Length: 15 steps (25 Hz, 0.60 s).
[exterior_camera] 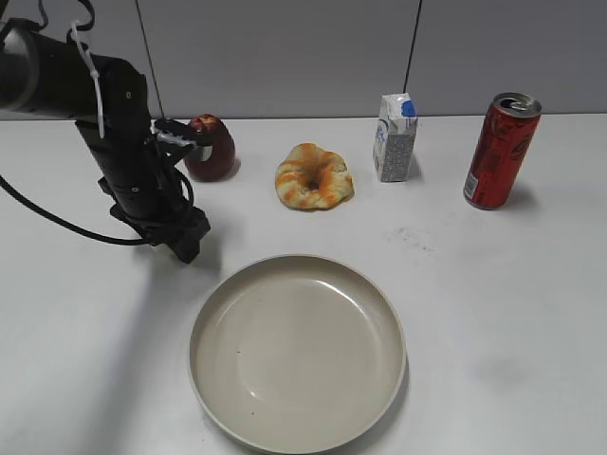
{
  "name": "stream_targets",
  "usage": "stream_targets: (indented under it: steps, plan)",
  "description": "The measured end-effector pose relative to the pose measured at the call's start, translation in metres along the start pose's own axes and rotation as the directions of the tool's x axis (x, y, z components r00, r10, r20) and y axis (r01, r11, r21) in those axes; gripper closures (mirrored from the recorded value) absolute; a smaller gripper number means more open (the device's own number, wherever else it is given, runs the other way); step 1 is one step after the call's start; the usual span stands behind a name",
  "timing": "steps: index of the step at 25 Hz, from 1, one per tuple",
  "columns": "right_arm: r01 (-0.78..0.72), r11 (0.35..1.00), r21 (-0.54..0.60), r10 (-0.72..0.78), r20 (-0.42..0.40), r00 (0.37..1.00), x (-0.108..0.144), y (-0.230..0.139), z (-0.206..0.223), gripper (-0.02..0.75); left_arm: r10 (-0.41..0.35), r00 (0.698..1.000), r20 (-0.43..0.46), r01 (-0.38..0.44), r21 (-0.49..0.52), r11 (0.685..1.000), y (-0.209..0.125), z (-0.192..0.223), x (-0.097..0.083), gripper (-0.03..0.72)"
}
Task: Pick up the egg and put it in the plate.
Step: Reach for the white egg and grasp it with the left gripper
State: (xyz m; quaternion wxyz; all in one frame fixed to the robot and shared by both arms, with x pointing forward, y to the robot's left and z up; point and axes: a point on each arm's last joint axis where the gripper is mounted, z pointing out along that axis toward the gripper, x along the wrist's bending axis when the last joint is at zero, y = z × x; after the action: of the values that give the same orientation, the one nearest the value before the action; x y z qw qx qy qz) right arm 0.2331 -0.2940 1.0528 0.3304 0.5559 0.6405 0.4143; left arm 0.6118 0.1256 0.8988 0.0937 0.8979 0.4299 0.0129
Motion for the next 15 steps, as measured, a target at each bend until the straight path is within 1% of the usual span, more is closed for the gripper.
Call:
stream_targets:
  steps: [1,2,6,10,12,14,15]
  plan:
    - [0.000,1.000,0.000,0.000,0.000,1.000,0.000,0.000,0.000,0.183,0.000,1.000,0.001,0.000,0.002,1.000,0.000,0.000,0.000,0.232]
    - [0.000,1.000,0.000,0.000,0.000,1.000,0.000,0.000,0.000,0.183,0.000,1.000,0.001,0.000,0.003,1.000,0.000,0.000,0.000,0.244]
    - [0.000,1.000,0.000,0.000,0.000,1.000,0.000,0.000,0.000,0.183,0.003,1.000,0.005,-0.003,0.006,1.000,-0.001,-0.011,-0.002,0.244]
    - [0.000,1.000,0.000,0.000,0.000,1.000,0.000,0.000,0.000,0.183,0.015,1.000,-0.003,-0.015,-0.051,0.999,0.001,-0.047,-0.008,0.244]
    - [0.000,1.000,0.000,0.000,0.000,1.000,0.000,0.000,0.000,0.183,0.028,1.000,0.009,-0.027,-0.076,0.997,0.002,-0.064,-0.018,0.244]
    - [0.000,1.000,0.000,0.000,0.000,1.000,0.000,0.000,0.000,0.183,0.062,0.998,0.034,-0.058,-0.106,0.993,0.004,-0.080,-0.040,0.244]
    - [0.000,1.000,0.000,0.000,0.000,1.000,0.000,0.000,0.000,0.183,0.089,0.995,0.053,-0.082,-0.118,0.990,0.005,-0.085,-0.056,0.244]
